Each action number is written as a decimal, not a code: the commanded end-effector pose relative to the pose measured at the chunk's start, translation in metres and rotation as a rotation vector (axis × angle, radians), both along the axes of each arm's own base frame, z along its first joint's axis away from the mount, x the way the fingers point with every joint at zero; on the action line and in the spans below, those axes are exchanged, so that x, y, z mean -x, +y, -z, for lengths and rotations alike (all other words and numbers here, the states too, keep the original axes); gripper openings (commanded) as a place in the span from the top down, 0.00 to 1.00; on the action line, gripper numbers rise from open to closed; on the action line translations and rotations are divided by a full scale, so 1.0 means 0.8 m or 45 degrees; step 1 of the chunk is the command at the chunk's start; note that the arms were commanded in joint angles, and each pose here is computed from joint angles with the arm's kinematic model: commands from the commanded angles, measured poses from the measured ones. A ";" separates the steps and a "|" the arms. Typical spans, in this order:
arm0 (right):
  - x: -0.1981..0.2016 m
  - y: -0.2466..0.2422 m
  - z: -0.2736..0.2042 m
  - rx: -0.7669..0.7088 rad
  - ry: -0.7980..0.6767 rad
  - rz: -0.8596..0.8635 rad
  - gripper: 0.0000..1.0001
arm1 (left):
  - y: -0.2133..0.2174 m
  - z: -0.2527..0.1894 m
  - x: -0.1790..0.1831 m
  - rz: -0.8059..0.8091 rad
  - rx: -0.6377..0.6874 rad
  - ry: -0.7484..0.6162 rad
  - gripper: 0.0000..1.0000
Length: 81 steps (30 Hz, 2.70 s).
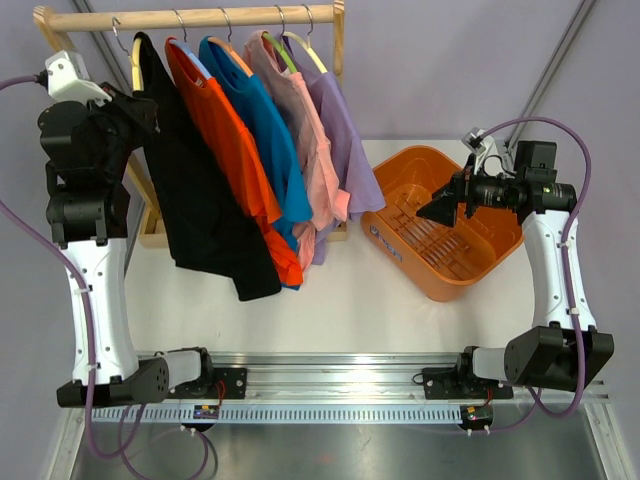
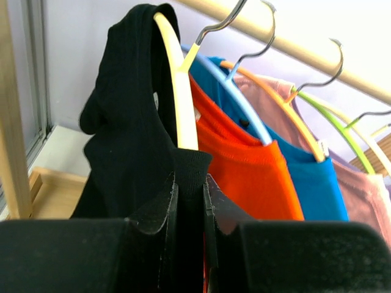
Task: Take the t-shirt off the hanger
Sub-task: Grab a hanger with a tshirt on it with the left arm, then remove the tshirt from the hanger
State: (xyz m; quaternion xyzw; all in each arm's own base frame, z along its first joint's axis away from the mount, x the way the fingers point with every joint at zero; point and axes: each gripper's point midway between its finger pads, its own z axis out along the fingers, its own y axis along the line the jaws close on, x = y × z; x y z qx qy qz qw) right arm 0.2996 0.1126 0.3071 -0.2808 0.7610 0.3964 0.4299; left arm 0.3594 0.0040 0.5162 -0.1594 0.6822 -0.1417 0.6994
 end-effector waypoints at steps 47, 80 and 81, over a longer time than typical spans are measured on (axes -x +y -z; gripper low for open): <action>0.186 0.160 -0.001 -0.082 -0.384 -1.118 0.01 | -0.198 0.241 0.321 1.208 0.441 0.798 1.00; 0.163 0.202 -0.096 -0.241 -0.503 -1.069 0.01 | -0.290 0.158 0.332 1.837 0.449 0.752 1.00; 0.164 0.202 -0.095 -0.240 -0.501 -1.072 0.01 | -0.295 0.159 0.328 1.850 0.433 0.745 1.00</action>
